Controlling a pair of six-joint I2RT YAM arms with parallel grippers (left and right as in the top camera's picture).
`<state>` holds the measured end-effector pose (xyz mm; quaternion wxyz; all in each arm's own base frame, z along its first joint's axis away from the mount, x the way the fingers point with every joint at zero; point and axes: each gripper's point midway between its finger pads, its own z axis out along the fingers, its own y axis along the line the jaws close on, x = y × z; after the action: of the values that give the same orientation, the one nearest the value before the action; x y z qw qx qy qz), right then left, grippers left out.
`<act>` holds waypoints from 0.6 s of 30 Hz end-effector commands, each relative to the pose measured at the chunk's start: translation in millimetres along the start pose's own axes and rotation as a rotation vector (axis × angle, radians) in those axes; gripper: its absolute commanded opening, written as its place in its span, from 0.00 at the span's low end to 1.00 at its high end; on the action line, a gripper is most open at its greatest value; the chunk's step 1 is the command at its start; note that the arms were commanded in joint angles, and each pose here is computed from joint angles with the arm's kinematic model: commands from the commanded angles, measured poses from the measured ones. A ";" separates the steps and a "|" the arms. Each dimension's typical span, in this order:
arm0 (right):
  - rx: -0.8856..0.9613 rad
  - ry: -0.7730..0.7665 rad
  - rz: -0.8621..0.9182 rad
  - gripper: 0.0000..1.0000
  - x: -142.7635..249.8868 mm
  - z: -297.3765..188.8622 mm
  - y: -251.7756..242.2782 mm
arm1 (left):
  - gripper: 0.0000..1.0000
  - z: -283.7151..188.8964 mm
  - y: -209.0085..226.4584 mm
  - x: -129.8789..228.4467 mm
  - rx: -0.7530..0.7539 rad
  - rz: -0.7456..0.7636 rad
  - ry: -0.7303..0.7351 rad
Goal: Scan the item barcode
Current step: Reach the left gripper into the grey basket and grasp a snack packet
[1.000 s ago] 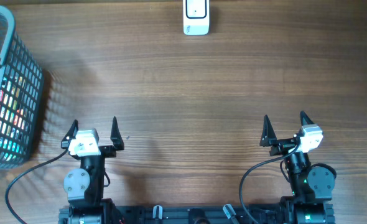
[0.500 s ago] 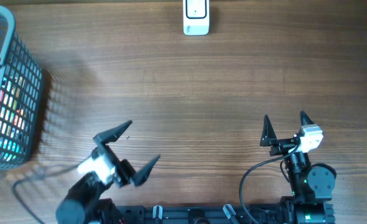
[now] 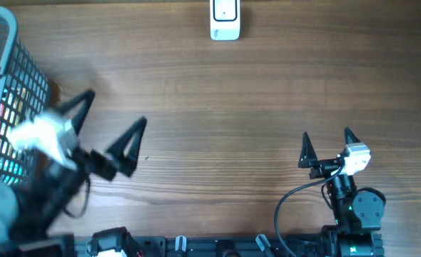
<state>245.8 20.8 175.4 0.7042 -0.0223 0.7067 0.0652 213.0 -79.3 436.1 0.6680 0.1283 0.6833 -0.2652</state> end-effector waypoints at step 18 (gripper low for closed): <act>0.014 -0.008 -0.009 1.00 -1.4 -0.4 -2.7 | 1.00 -30.5 292.6 -59.5 -1.273 -0.357 0.383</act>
<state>245.9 20.8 174.8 0.7032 -0.0222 0.7076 0.0653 352.4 132.9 440.2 0.4303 -0.2856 0.8546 0.0542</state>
